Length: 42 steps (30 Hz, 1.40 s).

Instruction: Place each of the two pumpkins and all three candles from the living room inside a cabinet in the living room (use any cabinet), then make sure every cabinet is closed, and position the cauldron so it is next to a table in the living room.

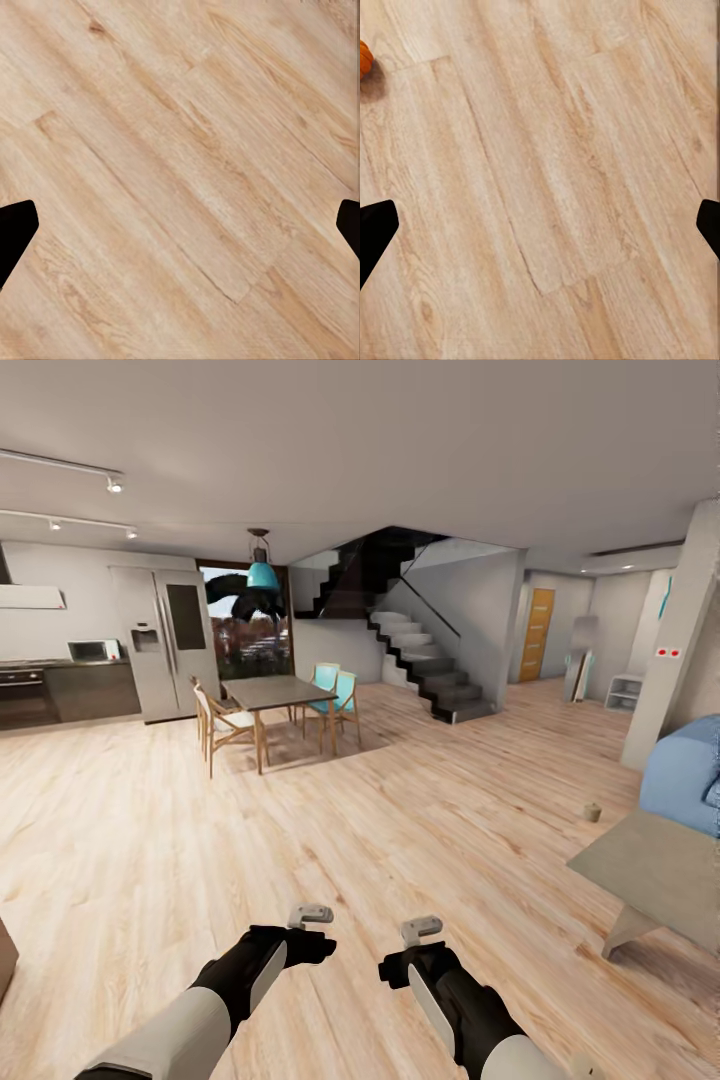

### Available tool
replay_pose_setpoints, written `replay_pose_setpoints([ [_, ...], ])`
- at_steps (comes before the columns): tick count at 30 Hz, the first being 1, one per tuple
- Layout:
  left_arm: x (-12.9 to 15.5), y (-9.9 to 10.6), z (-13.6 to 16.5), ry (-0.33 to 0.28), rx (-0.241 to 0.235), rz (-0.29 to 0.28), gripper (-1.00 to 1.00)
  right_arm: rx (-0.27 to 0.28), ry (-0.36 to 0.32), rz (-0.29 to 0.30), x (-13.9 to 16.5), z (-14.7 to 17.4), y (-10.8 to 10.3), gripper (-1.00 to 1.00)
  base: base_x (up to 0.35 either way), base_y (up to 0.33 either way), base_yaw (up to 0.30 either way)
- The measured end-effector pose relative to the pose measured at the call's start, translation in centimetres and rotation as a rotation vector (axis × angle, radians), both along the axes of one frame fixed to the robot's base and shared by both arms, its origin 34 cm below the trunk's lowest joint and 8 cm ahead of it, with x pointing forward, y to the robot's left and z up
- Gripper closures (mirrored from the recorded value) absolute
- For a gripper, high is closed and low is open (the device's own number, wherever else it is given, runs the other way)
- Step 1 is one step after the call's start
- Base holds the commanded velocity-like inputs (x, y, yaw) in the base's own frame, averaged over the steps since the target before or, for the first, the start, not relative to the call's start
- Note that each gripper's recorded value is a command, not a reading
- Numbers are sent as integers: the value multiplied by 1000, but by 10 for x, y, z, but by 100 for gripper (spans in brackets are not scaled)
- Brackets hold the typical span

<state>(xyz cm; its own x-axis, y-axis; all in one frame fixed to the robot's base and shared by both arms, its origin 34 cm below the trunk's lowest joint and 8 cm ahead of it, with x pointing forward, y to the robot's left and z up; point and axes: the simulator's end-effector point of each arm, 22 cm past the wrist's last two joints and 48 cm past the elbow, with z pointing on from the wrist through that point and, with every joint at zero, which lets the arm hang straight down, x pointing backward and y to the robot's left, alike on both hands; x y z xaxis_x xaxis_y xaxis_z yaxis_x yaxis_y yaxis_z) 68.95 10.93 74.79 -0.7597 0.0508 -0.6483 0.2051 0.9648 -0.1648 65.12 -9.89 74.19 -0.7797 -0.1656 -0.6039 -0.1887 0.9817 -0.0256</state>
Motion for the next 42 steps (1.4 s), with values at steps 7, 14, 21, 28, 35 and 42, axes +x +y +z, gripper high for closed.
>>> replay_pose_setpoints([
  [7, 0, 0, 0, 0, 0, 0, -100, 0, -1, 0, 0, 0, 0, -100, 212, 0, -54],
  [14, 0, 0, 0, 0, 0, 0, -100, 0, 0, 0, 0, 0, 0, -100, 256, 0, -8],
  [21, 0, 0, 0, 0, 0, 0, -100, 0, -1, 0, 0, 0, 0, -100, 298, 0, -1],
  [28, 2, 0, 2, -10, -1, 2, -100, 0, -1, 0, 0, 1, 0, -100, 314, 0, 0],
  [35, 2, 0, 2, -12, -1, 2, -100, -1, -2, 0, 0, 1, 0, -100, 321, 0, 0],
  [42, 2, 0, 2, -12, -1, 3, -100, -1, -1, 0, 0, 1, 0, -100, 323, 0, 0],
])
